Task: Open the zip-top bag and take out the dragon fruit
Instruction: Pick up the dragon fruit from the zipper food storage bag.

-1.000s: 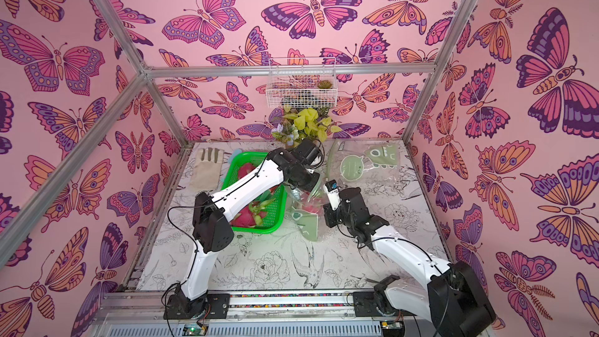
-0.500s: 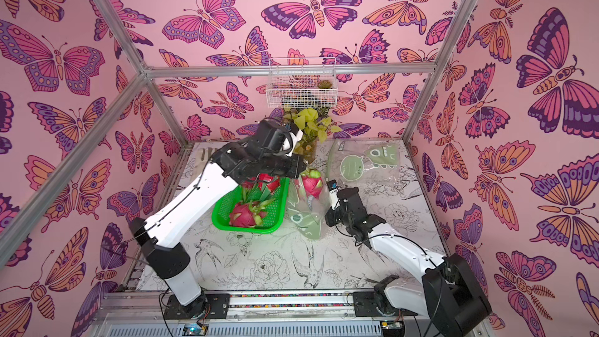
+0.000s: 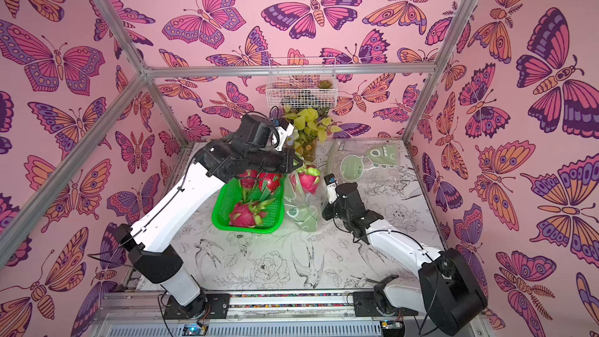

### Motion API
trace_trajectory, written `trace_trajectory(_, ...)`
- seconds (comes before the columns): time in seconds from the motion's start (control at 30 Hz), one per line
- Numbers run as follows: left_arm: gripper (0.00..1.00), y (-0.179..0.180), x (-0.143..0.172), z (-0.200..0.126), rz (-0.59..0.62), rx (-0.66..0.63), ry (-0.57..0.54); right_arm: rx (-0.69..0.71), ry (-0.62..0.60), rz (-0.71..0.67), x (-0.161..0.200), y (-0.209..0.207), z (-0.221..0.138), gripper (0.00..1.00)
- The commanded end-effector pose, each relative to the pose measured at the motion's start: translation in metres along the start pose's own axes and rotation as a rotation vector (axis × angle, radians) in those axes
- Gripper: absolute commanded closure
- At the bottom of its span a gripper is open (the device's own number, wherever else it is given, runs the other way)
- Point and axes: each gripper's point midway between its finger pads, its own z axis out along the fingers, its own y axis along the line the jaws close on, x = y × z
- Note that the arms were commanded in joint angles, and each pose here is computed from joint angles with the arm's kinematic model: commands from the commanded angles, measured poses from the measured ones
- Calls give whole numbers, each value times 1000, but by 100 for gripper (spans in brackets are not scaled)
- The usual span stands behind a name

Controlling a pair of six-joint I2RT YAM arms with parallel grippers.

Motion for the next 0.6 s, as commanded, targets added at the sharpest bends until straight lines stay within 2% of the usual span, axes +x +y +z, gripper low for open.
trace_trajectory(0.0,100,-30,-15,-27,61,132,-94,-54,103,69,11,10,-17,75)
trace_trajectory(0.1,100,-16,-8,-11,85,91,-75,-22,40,101,-18,5,-47,51)
trace_trajectory(0.2,100,-8,-10,-1,119,69,-73,10,-23,143,-35,-5,-74,40)
trace_trajectory(0.33,100,-6,-14,8,175,81,-61,6,-66,270,-45,-25,-100,39)
trace_trajectory(0.5,100,-12,-17,11,226,157,-33,66,-13,455,-42,-55,-127,37)
trace_trajectory(0.57,100,-19,-14,12,248,202,-9,24,-29,511,-53,-55,-136,37)
